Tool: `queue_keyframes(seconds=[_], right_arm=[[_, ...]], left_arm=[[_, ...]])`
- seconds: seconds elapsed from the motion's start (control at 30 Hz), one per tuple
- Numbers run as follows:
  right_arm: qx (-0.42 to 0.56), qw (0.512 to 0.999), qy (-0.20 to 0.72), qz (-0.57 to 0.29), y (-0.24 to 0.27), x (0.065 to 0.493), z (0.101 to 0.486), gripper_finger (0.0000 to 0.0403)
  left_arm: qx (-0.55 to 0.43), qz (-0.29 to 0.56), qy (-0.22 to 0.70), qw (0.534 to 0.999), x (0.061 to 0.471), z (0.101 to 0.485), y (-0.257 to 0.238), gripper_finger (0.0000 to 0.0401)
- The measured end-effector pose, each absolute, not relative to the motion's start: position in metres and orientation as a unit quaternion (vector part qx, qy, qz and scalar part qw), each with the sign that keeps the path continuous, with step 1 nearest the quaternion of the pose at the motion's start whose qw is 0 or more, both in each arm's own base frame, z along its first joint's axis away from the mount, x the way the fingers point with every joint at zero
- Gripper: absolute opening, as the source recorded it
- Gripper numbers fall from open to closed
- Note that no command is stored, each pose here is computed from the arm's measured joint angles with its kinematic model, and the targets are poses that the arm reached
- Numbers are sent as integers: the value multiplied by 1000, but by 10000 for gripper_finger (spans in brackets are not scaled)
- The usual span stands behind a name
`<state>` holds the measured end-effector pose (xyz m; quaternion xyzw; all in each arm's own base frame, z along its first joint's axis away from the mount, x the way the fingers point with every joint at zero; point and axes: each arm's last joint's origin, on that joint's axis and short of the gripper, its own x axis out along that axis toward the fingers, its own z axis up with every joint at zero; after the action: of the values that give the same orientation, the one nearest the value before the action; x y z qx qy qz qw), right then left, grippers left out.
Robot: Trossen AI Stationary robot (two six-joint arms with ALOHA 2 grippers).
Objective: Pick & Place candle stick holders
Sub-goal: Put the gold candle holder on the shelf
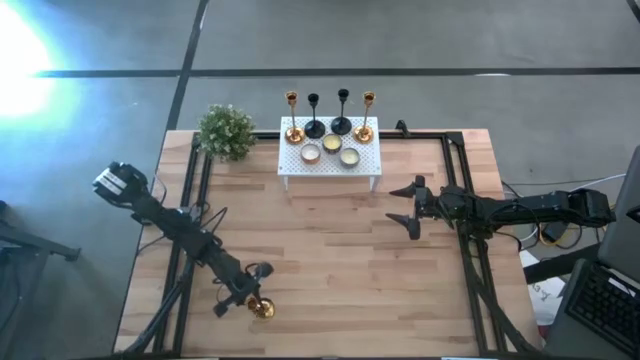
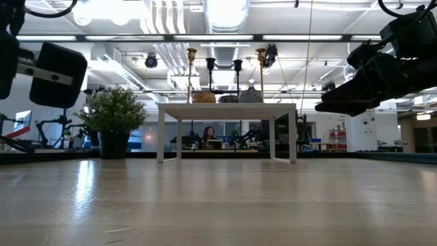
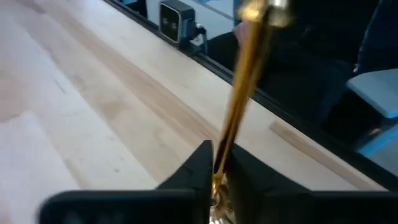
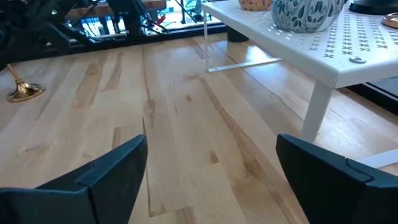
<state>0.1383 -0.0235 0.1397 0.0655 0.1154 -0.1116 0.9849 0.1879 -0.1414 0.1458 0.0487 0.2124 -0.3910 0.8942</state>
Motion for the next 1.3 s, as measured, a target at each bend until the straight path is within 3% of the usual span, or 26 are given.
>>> queue_keyframes(seconds=[0.07, 0.3, 0.4, 0.63, 0.73, 1.03, 1.3], right_arm=[[66, 985, 116, -112, -24, 138, 140, 344], [66, 985, 116, -112, -24, 138, 140, 343], [66, 985, 116, -112, -24, 138, 140, 349], [66, 985, 116, -112, -24, 138, 140, 352], [66, 985, 116, -112, -24, 138, 140, 348], [66, 985, 115, -112, -24, 138, 140, 342], [66, 985, 115, -111, -24, 138, 140, 354]], left_arm=[[53, -374, 208, 902, 189, 147, -140, 20], [64, -247, 182, 950, 190, 162, -127, 19], [53, -155, 167, 972, 189, 174, -113, 19], [-20, -56, 85, 995, 201, 217, -81, 19], [-43, -3, 58, 997, 215, 244, -65, 19], [-59, 154, 104, 981, 269, 310, -5, 19], [-103, 229, 115, 961, 308, 310, 38, 19]])
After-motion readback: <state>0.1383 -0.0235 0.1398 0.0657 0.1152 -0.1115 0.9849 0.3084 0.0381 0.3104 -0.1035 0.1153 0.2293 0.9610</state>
